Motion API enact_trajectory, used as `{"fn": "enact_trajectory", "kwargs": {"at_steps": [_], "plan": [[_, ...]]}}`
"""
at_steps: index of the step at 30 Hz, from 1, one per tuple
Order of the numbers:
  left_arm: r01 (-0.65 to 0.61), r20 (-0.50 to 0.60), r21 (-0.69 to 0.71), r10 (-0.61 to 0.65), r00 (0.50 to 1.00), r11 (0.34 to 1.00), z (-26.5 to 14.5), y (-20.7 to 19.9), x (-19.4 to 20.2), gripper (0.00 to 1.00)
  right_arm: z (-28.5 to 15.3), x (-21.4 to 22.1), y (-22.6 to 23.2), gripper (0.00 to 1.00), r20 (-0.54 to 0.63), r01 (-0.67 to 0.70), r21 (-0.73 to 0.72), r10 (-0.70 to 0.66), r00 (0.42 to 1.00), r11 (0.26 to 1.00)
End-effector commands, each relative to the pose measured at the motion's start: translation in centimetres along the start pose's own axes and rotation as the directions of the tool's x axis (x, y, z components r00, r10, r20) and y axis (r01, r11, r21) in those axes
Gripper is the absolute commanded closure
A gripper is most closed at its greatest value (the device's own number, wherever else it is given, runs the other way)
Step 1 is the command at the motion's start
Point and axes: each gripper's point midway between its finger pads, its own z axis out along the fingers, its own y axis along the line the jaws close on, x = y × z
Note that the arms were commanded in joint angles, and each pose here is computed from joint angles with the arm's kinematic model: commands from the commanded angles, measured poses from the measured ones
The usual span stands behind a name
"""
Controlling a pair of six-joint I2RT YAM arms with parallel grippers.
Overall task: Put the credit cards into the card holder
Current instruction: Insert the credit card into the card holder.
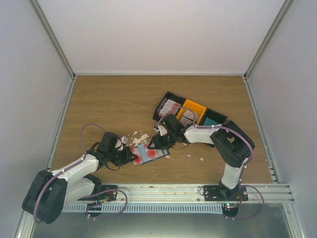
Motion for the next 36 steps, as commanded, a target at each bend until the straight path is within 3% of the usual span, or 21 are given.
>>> {"fn": "enact_trajectory", "kwargs": {"at_steps": [1, 14, 23, 36], "plan": [[-0.013, 0.004, 0.023, 0.012, 1.0, 1.0, 0.1, -0.2, 0.3, 1.0, 0.1, 0.6, -0.9, 0.53, 0.015, 0.018, 0.157, -0.02, 1.0, 0.987], [-0.045, 0.011, 0.064, 0.044, 0.999, 0.997, -0.1, -0.6, 0.8, 1.0, 2.5, 1.1, 0.4, 0.5, 0.019, 0.074, 0.34, -0.086, 0.996, 0.937], [-0.051, 0.048, 0.078, 0.047, 0.998, 0.996, -0.5, -0.9, 0.4, 1.0, 0.2, 0.4, 0.2, 0.44, 0.09, 0.062, 0.452, -0.114, 0.989, 0.89], [-0.052, 0.002, 0.108, 0.052, 0.999, 0.993, 0.2, -1.0, 1.1, 1.0, 0.8, 2.6, 0.1, 0.4, 0.052, 0.076, 0.552, -0.124, 0.991, 0.831]]}}
